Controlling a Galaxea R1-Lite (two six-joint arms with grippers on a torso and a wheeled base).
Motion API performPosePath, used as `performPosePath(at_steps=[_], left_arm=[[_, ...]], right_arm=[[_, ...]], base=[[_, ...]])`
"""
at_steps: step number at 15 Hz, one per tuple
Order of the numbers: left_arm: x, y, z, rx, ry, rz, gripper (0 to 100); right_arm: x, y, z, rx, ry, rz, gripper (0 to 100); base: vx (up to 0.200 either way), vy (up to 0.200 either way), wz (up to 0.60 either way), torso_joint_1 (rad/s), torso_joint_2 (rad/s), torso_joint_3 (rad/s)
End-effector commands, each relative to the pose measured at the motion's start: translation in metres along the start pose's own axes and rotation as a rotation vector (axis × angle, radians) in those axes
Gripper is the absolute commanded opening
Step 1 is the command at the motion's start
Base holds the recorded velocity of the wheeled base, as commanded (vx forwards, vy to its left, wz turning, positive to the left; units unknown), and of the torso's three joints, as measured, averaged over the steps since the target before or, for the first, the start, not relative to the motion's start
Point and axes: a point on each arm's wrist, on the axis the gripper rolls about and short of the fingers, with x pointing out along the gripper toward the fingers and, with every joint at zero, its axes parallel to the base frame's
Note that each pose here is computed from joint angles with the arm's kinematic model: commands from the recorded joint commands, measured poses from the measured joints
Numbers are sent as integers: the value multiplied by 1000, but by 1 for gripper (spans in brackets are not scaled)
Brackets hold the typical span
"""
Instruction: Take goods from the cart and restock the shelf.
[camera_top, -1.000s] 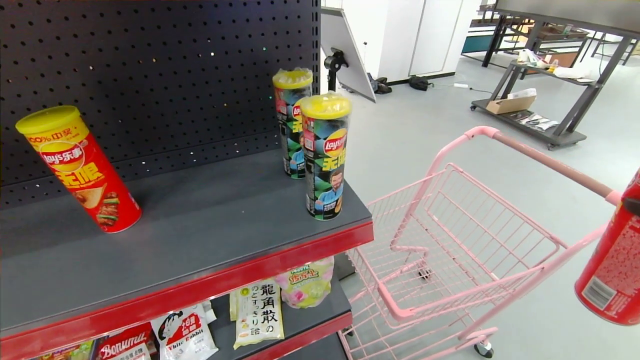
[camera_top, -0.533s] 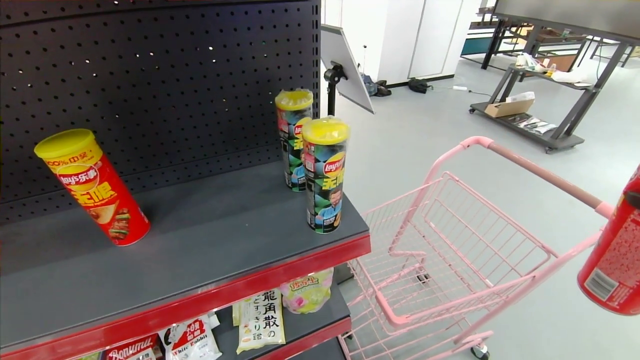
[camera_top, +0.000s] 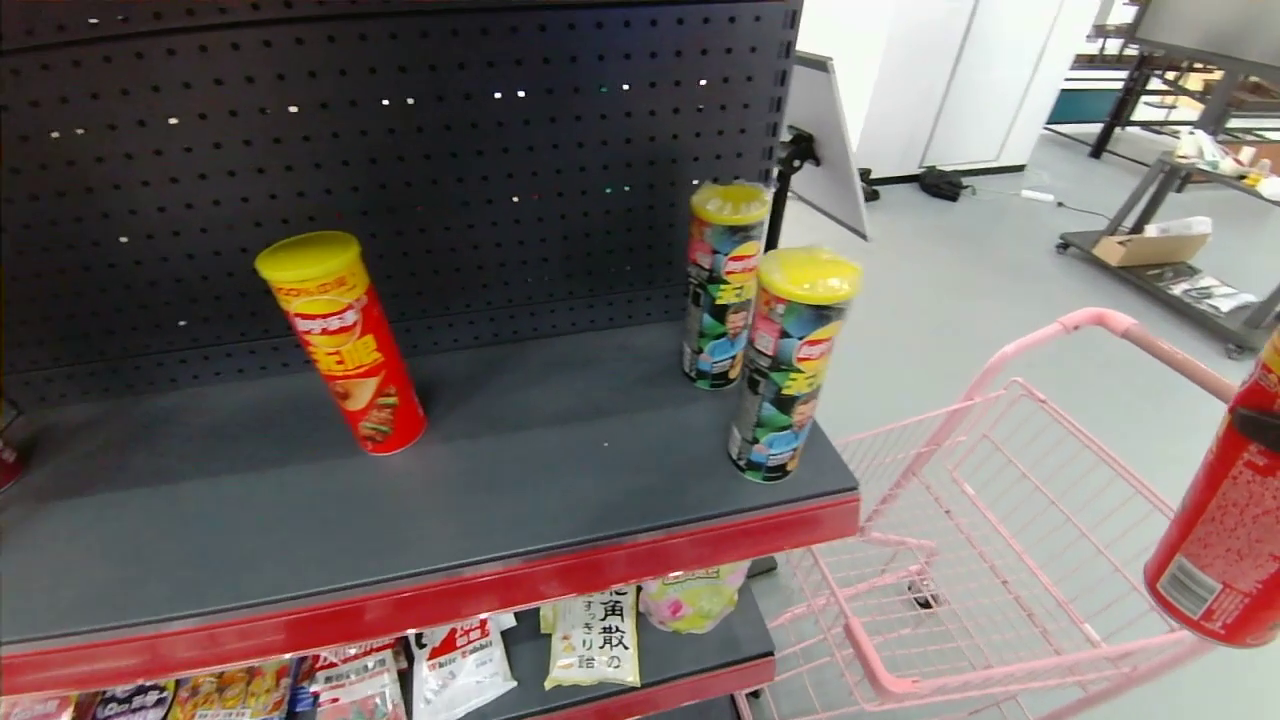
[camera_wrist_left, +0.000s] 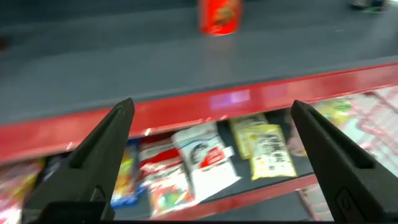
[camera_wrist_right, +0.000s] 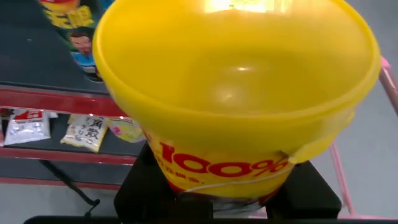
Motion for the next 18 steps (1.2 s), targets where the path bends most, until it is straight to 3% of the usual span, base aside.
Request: performPosePath(at_steps=[1, 5, 9, 18], left_arm=[[0, 0, 0, 0, 0, 1, 100], [0, 0, 0, 0, 0, 1, 100], [0, 0, 0, 1, 0, 1, 100], [0, 0, 0, 3, -1, -1, 100]], right_arm=[[-1, 0, -1, 1, 3, -2, 0], [-15, 3, -19, 39, -23, -31, 0], [-16, 5, -17, 89, -70, 29, 0], [-21, 9, -36, 85, -47, 34, 0]], base=[[0, 0, 0, 0, 0, 0], [0, 0, 0, 0, 0, 0], [0, 0, 0, 0, 0, 0], [0, 22, 0, 0, 0, 0]])
